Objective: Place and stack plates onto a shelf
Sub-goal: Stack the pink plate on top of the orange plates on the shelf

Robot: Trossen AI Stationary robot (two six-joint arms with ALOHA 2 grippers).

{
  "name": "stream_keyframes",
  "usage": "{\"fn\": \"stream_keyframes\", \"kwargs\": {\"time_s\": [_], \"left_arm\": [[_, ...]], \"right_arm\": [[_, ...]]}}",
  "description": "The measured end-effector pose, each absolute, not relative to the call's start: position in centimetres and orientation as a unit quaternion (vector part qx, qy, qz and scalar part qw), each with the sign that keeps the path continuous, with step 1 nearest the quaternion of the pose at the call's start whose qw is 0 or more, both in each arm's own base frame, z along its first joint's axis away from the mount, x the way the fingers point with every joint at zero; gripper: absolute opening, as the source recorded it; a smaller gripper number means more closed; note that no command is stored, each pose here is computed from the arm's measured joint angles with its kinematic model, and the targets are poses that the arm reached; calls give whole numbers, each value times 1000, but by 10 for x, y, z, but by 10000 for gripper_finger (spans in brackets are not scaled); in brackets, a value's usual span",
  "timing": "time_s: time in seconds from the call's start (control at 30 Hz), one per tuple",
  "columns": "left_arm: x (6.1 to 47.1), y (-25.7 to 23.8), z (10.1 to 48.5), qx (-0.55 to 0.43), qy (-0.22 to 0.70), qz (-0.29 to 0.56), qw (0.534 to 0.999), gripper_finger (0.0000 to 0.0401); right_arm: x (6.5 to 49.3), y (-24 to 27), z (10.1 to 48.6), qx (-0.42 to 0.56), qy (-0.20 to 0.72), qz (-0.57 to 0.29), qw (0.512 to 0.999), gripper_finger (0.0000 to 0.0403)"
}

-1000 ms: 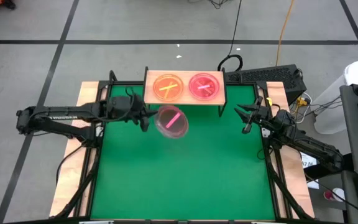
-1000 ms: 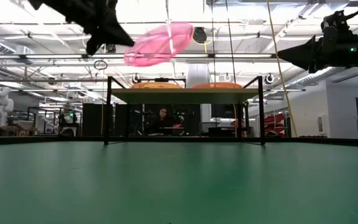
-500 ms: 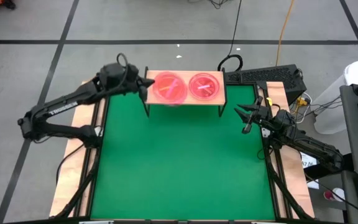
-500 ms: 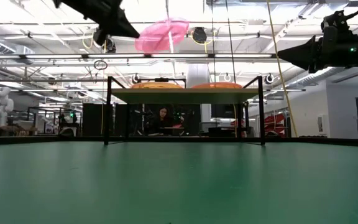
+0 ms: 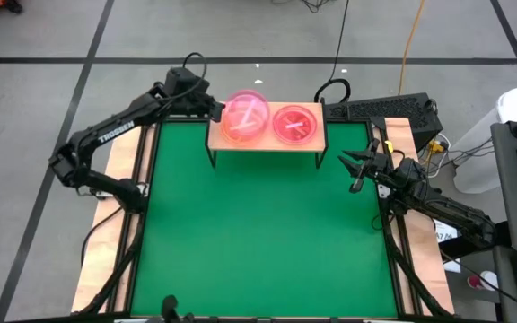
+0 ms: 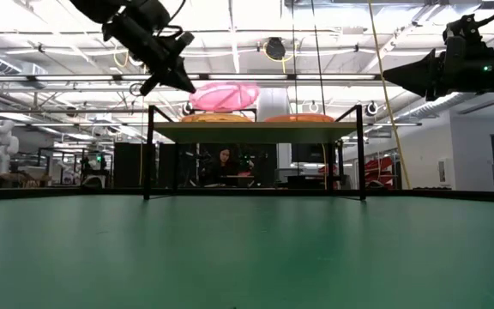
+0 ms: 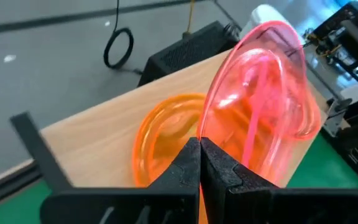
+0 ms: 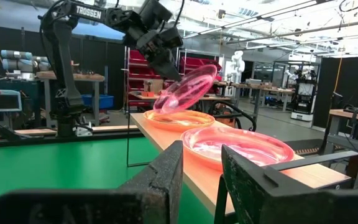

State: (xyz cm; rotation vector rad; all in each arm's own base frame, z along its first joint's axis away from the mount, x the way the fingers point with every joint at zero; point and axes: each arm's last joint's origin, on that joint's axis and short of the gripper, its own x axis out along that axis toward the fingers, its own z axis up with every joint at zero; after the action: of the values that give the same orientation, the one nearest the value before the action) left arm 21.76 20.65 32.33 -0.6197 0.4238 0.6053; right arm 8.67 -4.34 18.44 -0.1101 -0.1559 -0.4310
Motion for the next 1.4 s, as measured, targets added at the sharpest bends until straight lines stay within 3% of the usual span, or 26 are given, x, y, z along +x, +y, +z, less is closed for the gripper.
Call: {"fn": "stream_keyframes", "kwargs": {"time_s": [1.4], "left_arm": [[211, 207, 317, -344, 228, 304, 859, 1]], "right_arm": [[87, -43, 184, -54, -77, -214, 972, 93]]}}
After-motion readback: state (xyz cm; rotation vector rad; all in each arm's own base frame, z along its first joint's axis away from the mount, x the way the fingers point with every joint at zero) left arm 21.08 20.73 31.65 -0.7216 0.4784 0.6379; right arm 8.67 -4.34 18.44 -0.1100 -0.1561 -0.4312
